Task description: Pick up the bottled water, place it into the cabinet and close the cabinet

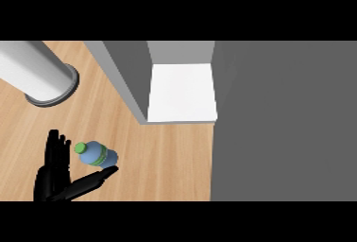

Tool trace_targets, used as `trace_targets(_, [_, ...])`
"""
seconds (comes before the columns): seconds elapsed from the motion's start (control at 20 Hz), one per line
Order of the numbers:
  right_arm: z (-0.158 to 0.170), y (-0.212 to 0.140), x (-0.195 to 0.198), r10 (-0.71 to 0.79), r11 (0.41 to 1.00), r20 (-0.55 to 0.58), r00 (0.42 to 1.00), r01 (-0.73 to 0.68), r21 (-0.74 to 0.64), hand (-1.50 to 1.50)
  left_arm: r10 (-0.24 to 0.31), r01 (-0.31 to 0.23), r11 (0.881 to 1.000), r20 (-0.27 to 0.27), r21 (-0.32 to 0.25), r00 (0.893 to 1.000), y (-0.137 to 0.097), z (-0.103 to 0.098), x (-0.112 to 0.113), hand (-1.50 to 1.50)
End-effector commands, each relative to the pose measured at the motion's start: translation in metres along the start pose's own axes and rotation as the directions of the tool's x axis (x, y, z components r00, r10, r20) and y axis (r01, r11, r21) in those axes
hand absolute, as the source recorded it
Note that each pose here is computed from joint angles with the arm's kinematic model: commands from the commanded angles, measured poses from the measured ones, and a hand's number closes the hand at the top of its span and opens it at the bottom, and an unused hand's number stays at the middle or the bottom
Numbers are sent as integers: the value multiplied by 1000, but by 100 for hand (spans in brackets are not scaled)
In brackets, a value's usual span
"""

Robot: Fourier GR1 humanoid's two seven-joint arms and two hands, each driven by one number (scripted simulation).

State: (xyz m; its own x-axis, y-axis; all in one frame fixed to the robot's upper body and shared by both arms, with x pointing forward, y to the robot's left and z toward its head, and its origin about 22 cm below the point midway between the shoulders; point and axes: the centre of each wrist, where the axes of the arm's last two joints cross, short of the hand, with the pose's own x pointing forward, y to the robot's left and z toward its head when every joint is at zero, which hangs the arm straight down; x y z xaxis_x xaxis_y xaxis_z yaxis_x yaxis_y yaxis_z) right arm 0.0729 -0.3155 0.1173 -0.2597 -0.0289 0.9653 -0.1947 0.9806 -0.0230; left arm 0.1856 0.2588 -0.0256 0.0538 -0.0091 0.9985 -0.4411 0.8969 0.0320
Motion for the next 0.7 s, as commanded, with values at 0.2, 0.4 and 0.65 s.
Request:
trace_targets(0.2, [10, 26, 45, -93, 995, 95, 991, 90, 42, -150, 2, -2, 1000, -21, 23, 1000, 11, -15, -46, -150])
trace_targets(0.4, [11, 23, 49, -95, 994, 77, 993, 90, 65, -150, 2, -1, 999, -22, 36, 1000, 9, -17, -66, -150])
trace_targets(0.65, [24, 16, 42, -110, 992, 78, 991, 105, 65, -150, 85, -83, 994, -25, 64, 996, 16, -18, -86, -150])
